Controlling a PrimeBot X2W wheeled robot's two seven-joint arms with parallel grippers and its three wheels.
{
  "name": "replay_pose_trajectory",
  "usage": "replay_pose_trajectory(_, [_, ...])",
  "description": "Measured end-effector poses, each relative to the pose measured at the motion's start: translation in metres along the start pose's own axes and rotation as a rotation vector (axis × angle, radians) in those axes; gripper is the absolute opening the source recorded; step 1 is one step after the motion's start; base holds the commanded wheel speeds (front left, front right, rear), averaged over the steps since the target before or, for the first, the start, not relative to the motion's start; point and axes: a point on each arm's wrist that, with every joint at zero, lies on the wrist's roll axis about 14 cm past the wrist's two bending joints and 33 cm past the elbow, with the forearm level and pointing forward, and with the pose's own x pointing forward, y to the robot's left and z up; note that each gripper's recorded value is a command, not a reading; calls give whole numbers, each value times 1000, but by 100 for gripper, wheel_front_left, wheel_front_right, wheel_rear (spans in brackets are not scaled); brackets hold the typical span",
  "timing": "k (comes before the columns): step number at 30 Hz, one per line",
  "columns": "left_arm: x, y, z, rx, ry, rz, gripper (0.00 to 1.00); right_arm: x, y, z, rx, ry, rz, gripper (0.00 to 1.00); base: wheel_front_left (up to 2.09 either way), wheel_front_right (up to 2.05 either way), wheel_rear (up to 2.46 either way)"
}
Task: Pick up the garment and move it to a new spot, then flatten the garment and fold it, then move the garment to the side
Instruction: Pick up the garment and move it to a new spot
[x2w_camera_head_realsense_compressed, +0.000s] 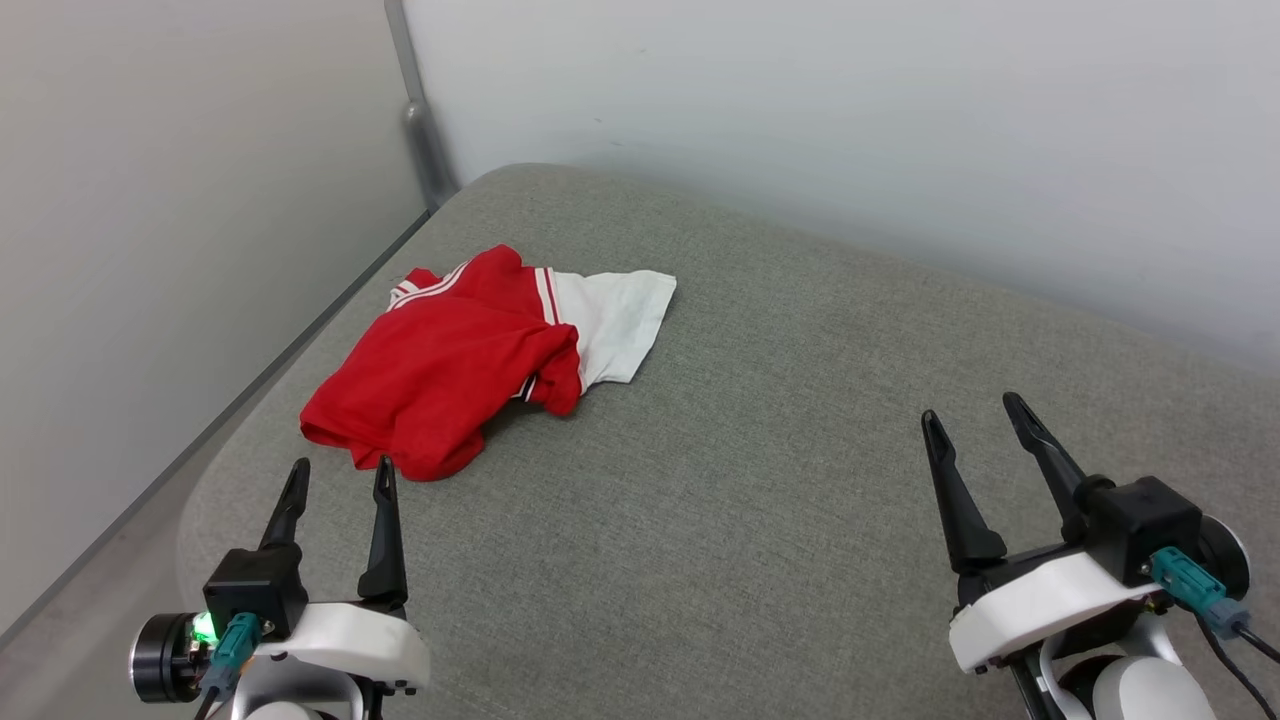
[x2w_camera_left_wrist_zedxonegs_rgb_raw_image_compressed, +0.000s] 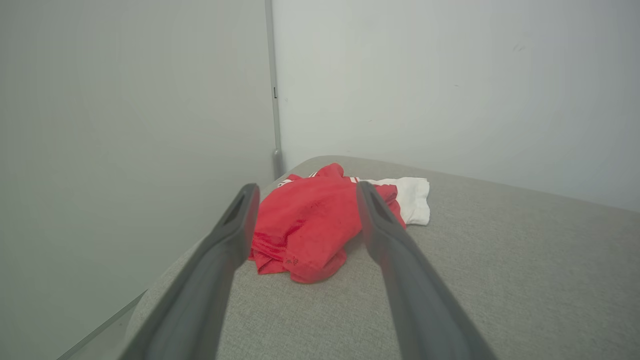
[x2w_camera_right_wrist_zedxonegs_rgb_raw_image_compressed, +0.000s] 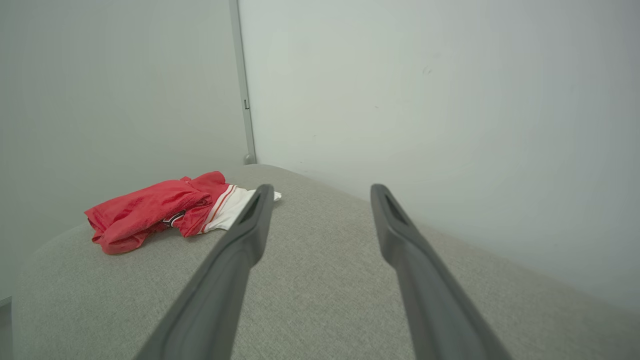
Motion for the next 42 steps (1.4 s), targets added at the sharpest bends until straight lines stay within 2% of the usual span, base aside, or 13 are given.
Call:
replay_pose_trajectory(8, [11, -5, -9, -34, 28, -6, 100, 3, -7, -1, 10, 0, -14, 100, 0, 0, 0])
replay_pose_trajectory(12, [43, -21, -1, -59, 7, -42, 100, 8, -18, -4, 12, 0, -27, 100, 0, 0, 0])
replay_pose_trajectory(17, [100, -42, 18, -42, -17, -126, 100, 12, -38, -12, 16, 10, -58, 100, 0, 0, 0])
replay_pose_trajectory(23, [169, -58, 23, 13, 79, -185, 100, 14, -74, -24, 31, 8, -135, 100, 0, 0, 0])
replay_pose_trajectory(26, [193, -65, 5, 42, 205, -206, 100, 11, -93, -33, 38, 14, -181, 100, 0, 0, 0])
replay_pose_trajectory(31, [210, -64, -56, 94, 521, -211, 100, 3, -119, -55, 60, 40, -250, 100, 0, 0, 0])
replay_pose_trajectory(36, [199, -44, -122, 131, 843, -162, 100, -1, -134, -76, 82, 65, -292, 100, 0, 0, 0])
replay_pose_trajectory(42, [165, -23, -181, 103, 1128, -77, 100, -11, -152, -94, 94, 93, -345, 100, 0, 0, 0])
